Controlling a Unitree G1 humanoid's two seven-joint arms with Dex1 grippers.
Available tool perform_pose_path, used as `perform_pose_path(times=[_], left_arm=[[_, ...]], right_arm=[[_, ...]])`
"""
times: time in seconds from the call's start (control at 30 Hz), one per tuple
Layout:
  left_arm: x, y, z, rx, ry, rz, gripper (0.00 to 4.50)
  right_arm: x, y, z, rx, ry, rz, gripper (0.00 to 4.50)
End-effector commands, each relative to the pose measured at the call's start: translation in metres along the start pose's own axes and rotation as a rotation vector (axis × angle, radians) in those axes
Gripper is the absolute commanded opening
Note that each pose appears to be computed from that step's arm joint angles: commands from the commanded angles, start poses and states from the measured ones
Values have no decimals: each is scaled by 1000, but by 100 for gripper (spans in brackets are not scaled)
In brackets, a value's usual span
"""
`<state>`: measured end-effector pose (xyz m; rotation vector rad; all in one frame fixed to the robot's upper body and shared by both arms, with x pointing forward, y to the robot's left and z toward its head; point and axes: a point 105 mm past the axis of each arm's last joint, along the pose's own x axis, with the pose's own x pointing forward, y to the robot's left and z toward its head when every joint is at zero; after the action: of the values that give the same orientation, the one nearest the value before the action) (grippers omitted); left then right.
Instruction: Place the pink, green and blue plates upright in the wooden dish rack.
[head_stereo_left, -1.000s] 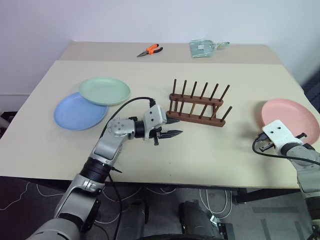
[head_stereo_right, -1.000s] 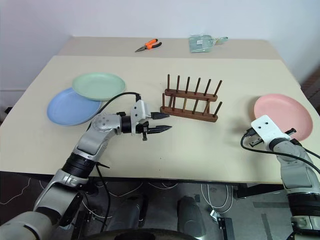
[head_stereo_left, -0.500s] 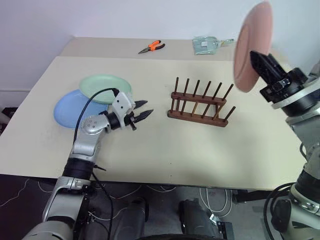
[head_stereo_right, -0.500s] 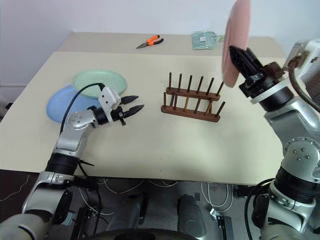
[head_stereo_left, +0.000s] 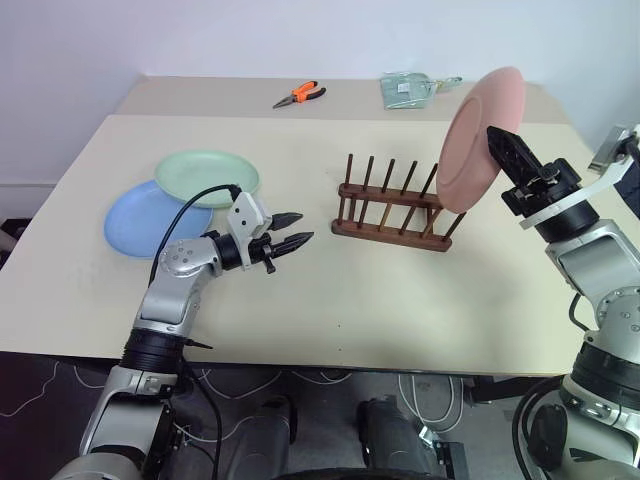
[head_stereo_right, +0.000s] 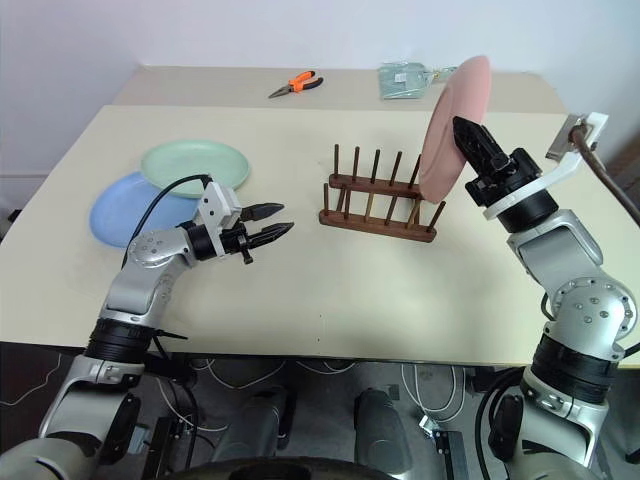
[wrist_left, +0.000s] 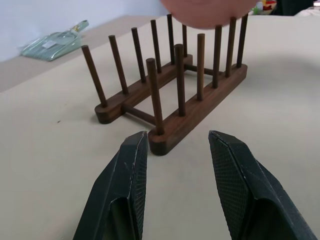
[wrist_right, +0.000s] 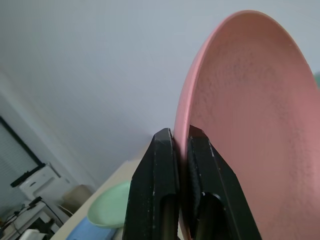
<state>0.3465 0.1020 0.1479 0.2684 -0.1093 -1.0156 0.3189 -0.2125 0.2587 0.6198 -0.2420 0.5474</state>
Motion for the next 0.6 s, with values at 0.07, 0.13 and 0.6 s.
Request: perform_pose_path(times=[0.07,0.13,0.6], left_arm=[[2,0,11,43,-23,-8,194],[1,0,11,32,-20,-9,194],[-37,94,24,-36,-58,601,450]], right_arm=[[3,-5,6,-8,-36,-28,4],[4,-9,8,-29,-37,-48,101],[19,6,59,-937,-45,-97,406]])
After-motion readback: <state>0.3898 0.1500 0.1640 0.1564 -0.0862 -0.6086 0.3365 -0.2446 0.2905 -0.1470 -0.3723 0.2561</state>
